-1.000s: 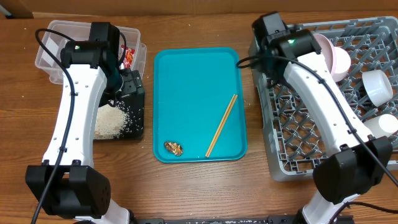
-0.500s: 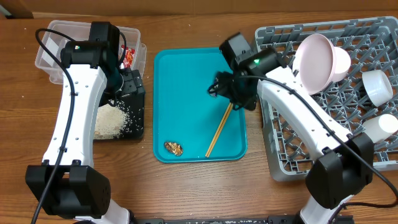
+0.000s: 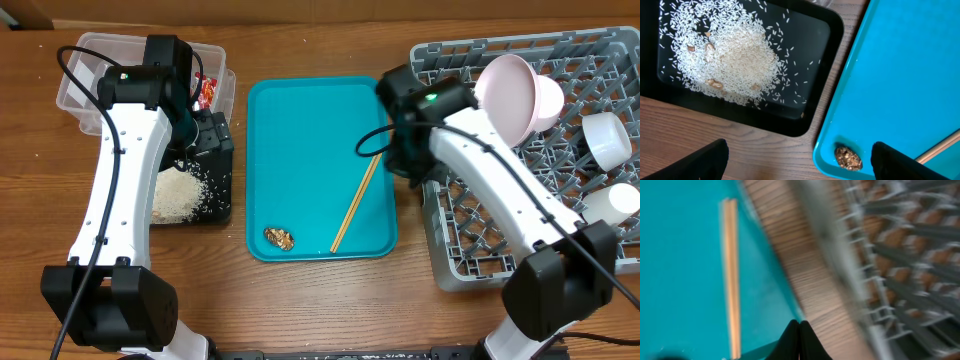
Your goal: Sort waste into correct bins and load items into the dishwasher
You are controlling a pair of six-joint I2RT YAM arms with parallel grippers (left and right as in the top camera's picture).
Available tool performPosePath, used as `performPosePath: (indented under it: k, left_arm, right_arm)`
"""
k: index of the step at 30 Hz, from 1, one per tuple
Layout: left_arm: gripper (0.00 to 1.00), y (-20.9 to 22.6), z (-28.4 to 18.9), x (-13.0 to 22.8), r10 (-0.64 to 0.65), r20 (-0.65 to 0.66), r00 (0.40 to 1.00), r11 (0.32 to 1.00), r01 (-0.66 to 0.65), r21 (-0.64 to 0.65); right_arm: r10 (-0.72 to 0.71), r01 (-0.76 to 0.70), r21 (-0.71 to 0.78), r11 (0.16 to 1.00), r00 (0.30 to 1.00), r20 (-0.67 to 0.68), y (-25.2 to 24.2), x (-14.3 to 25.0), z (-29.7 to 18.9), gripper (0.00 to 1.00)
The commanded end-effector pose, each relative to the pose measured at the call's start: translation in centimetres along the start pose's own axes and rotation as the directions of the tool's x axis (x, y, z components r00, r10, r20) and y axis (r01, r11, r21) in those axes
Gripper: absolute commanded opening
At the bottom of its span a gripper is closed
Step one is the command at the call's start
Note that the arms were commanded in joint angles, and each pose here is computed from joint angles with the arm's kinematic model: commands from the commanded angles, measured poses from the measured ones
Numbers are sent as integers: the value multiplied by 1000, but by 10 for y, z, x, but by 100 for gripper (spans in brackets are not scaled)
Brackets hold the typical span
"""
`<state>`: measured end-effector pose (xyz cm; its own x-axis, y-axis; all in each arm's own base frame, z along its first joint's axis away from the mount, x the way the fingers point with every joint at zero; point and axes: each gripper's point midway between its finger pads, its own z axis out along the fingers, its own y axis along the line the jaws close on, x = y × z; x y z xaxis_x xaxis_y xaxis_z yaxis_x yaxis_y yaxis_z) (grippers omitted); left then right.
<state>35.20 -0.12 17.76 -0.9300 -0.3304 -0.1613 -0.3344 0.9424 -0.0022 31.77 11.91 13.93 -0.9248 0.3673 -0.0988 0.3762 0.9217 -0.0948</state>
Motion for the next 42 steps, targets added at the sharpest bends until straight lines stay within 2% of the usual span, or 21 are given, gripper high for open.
performPosePath:
  k: [1,9,17,22,28,42]
  left_arm:
    - [93,-2,-10,-3,-13,28,1000,1000,13,17]
    - [93,-2,-10,-3,-14,29,999,1000,13,17]
    - [92,-2,-10,-3,-14,29,999,1000,13,17]
    - [92,-2,-10,-3,-14,29,999,1000,13,18]
    - [93,-2,-10,-3,-14,29,999,1000,13,17]
    - [93,-2,-10,-3,-14,29,999,1000,13,17]
  right_arm:
    - [151,-157,106,982,987,60,-52,-21,-12,4]
    - [148,-130,186,974,985,-85,-80,2,15,4]
    - [151,-111,206,972,971,-188,-84,33,53,4]
    - [132,-96,152,984,960,-246,-74,42,56,4]
    - [28,-35,-16,999,948,-318,-46,49,55,4]
    - [28,-38,-27,999,948,-318,-44,48,55,4]
